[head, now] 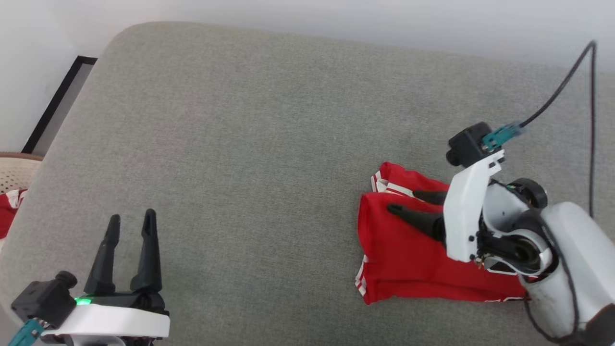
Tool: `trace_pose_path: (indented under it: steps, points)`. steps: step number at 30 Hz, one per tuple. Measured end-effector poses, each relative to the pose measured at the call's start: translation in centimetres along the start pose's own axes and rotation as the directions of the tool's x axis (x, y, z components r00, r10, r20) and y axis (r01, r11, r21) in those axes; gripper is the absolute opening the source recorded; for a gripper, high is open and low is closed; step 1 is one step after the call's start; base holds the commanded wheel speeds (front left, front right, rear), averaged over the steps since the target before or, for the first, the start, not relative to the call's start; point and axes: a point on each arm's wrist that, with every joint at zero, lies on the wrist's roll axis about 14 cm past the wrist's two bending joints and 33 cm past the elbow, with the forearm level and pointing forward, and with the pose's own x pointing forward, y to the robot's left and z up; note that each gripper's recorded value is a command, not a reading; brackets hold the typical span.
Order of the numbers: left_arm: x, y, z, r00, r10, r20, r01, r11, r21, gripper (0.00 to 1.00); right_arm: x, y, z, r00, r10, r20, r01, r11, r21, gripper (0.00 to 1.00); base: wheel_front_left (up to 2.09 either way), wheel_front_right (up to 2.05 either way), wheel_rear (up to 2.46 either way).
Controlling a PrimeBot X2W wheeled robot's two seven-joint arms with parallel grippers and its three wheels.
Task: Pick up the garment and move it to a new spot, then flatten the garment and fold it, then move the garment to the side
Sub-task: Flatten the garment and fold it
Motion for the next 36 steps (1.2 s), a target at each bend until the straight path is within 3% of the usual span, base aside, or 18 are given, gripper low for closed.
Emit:
trace_pose_path:
  steps: [7,12,14,16,23,29,36]
  points:
    - [0.7,-0.3,0.2,1.000,-0.013,0.010,0.013,1.000,-0.008,1.00,-3.8,-2.4,2.9,0.982,-0.067,0.175,0.068,0.998,0.001,1.00,0.00,0.00,0.00]
    - [1.5,-1.0,0.3,0.999,-0.048,0.014,0.048,0.999,-0.002,1.00,-7.8,-5.2,3.4,0.928,-0.178,0.328,0.176,0.984,0.036,1.00,0.00,0.00,0.00]
    - [1.9,-1.4,0.4,0.998,-0.066,0.015,0.066,0.998,0.001,1.00,-9.6,-6.0,3.6,0.893,-0.219,0.393,0.218,0.975,0.047,1.00,0.00,0.00,0.00]
    - [2.3,-2.1,0.3,0.996,-0.093,0.013,0.092,0.996,0.001,1.00,-12.6,-7.1,4.2,0.810,-0.277,0.517,0.282,0.957,0.071,1.00,0.00,0.00,0.00]
    - [2.8,-4.0,0.4,0.987,-0.162,0.018,0.162,0.987,0.006,1.00,-18.2,-8.9,2.9,0.619,-0.390,0.682,0.441,0.891,0.110,1.00,0.00,0.00,0.00]
    - [2.3,-4.6,0.6,0.982,-0.188,0.019,0.188,0.982,0.014,1.00,-21.0,-9.3,0.4,0.510,-0.444,0.737,0.507,0.847,0.159,1.00,0.00,0.00,0.00]
    - [1.5,-4.1,0.9,0.981,-0.194,0.015,0.193,0.980,0.043,1.00,-23.2,-9.7,-2.6,0.416,-0.494,0.764,0.541,0.809,0.229,1.00,0.00,0.00,0.00]
